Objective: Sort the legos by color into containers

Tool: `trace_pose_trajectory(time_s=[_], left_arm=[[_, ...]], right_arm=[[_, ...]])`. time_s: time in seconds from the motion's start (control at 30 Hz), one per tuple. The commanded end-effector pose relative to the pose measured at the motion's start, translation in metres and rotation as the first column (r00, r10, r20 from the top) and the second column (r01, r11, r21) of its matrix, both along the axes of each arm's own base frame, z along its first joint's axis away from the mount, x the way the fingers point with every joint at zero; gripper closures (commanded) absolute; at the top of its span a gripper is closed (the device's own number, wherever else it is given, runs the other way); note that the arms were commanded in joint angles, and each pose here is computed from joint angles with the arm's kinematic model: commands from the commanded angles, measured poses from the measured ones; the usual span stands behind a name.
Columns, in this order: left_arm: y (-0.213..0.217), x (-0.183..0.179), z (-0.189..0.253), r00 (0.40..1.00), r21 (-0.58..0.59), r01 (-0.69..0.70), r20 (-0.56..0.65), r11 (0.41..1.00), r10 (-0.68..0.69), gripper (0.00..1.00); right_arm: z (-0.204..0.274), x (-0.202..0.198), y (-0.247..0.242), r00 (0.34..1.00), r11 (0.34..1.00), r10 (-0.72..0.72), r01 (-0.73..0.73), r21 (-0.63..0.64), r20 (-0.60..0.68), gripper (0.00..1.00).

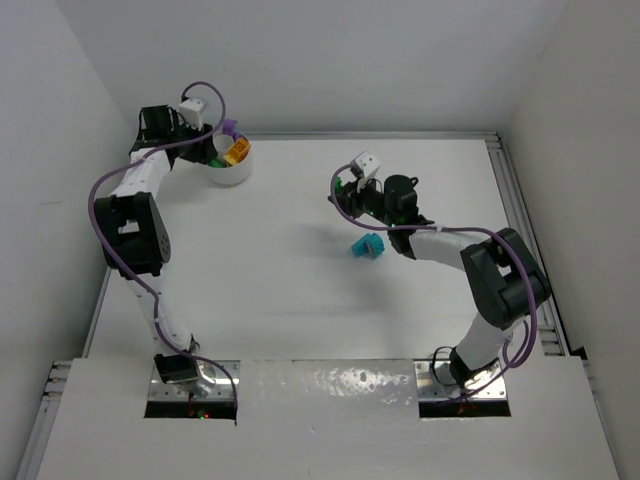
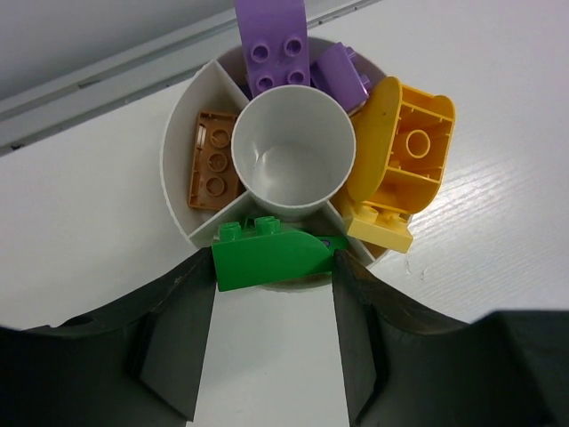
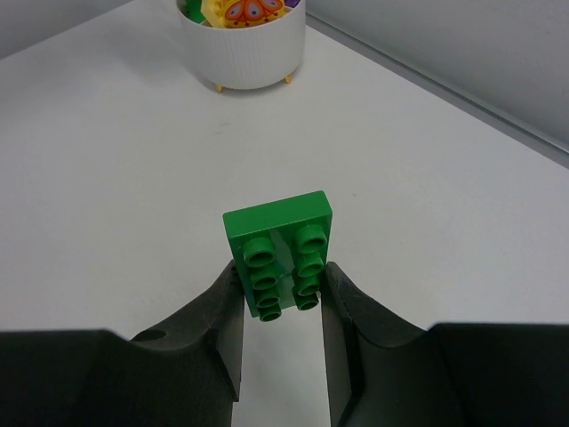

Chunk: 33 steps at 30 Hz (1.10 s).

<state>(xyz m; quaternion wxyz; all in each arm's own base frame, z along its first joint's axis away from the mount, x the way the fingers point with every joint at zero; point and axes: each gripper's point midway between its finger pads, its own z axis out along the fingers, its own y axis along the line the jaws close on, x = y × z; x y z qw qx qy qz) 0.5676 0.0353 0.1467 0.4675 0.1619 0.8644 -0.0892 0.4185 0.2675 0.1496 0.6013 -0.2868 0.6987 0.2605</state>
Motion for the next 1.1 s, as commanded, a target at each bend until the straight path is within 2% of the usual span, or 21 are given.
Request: trace_pose_trajectory(time_s=[0.0, 0.57, 0.67, 0.8, 0.97, 1.07], left_arm=[[0.000, 0.012, 0.016, 0.996, 0.024, 0.040, 0.084, 0.999, -0.042, 1.00], [-0.011, 0.018, -0.009, 0.984, 0.031, 0.148, 0.092, 0.989, -0.150, 0.98], [-0.011, 0.019, -0.010, 0.981, 0.035, 0.159, 0.103, 0.987, -0.162, 0.87], [-0.009, 0.016, -0.013, 0.981, 0.057, 0.165, 0.093, 0.985, -0.170, 0.60], [-0.006, 0.017, -0.012, 0.983, 0.062, 0.151, 0.097, 0.987, -0.156, 0.43], [-0.006, 0.019, -0.007, 0.983, 0.056, 0.142, 0.108, 0.988, -0.147, 0.37]], right_arm=[[0.034, 0.009, 0.002, 0.996, 1.000, -0.006, 0.003, 0.028, 0.084, 1.00], [0.039, 0.012, 0.002, 0.997, 1.000, -0.007, 0.006, 0.017, 0.081, 1.00], [0.040, 0.011, 0.002, 0.997, 1.000, -0.004, 0.003, 0.014, 0.081, 1.00], [0.041, 0.010, 0.001, 0.997, 1.000, -0.003, 0.002, 0.011, 0.081, 1.00], [0.042, 0.009, 0.002, 0.997, 1.000, 0.004, -0.005, 0.011, 0.080, 1.00], [0.044, 0.009, 0.003, 0.997, 1.000, 0.012, -0.013, 0.012, 0.081, 1.00]])
